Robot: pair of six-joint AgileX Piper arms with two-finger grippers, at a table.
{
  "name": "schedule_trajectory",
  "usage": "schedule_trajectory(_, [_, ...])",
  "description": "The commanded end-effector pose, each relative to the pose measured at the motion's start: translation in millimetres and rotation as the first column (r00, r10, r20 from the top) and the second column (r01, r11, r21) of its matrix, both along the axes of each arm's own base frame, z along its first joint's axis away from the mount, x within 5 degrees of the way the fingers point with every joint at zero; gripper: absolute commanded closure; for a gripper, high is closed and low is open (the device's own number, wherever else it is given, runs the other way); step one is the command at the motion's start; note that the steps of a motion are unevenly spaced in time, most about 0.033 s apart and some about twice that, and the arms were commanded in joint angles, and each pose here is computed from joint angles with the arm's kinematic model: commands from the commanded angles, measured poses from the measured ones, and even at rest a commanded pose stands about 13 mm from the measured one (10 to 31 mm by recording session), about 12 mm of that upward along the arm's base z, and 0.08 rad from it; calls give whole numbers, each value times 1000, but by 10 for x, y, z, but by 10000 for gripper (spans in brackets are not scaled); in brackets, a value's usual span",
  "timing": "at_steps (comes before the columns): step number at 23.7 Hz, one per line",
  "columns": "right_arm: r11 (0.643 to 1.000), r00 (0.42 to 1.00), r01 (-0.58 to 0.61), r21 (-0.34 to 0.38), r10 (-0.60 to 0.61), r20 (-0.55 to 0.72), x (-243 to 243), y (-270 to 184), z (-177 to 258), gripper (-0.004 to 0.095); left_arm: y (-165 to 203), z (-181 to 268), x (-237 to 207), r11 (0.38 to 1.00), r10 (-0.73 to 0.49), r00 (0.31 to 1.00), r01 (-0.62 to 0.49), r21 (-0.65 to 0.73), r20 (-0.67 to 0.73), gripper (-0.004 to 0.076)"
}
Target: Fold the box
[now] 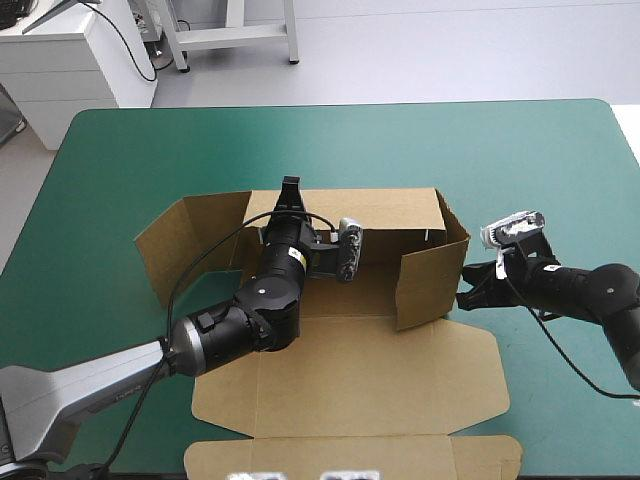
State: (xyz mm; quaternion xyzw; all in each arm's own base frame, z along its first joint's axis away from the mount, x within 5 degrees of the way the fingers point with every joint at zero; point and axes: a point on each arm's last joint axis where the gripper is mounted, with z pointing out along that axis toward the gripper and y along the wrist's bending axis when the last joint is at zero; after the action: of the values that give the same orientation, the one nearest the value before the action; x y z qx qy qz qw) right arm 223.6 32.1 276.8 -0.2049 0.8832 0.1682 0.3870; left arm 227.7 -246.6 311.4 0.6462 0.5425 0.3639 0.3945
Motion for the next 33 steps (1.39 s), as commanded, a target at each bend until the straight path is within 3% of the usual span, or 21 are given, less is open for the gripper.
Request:
schedule_trajectory(1, [999,987,-27,-27,31,159,-4,1,189,917,26,120,-48,999,0,1000,0,-46,5,731])
schedule_trajectory(5, [996,986,-86,-25,89,144,-7,37,158,729,21,121,-49,999,-5,1000,6,-49,5,731])
schedule_trajectory(7, [990,986,-142,5,141,88,-14,77,96,499,21,121,-49,999,-9,1000,10,-40,6,731])
schedule_trajectory(8, [989,985,-147,29,143,93,18,91,83,334,20,121,-49,999,-10,1000,10,-40,6,731])
schedule_trajectory(10, [988,984,-150,37,145,103,86,94,70,185,27,119,-49,999,-3,1000,3,-38,4,731])
schedule_trajectory(13, [988,987,-151,43,147,69,158,89,-12,171,27,119,-49,999,-3,1000,3,-38,4,731])
schedule_trajectory(15, [981,984,-177,84,175,30,162,135,-63,172,27,119,-49,999,-3,1000,3,-38,4,731])
schedule_trajectory(18, [983,984,-174,59,171,49,120,200,-56,172,27,119,-49,999,-3,1000,3,-38,4,731])
schedule_trajectory(22, [1000,989,-12,-5,12,148,-27,361,-122,172,29,119,-49,999,-1,1000,1,-37,4,731])
schedule_trajectory(33, [991,935,126,-43,-104,339,-107,610,-101,172,27,119,-49,999,-3,1000,3,-38,4,731])
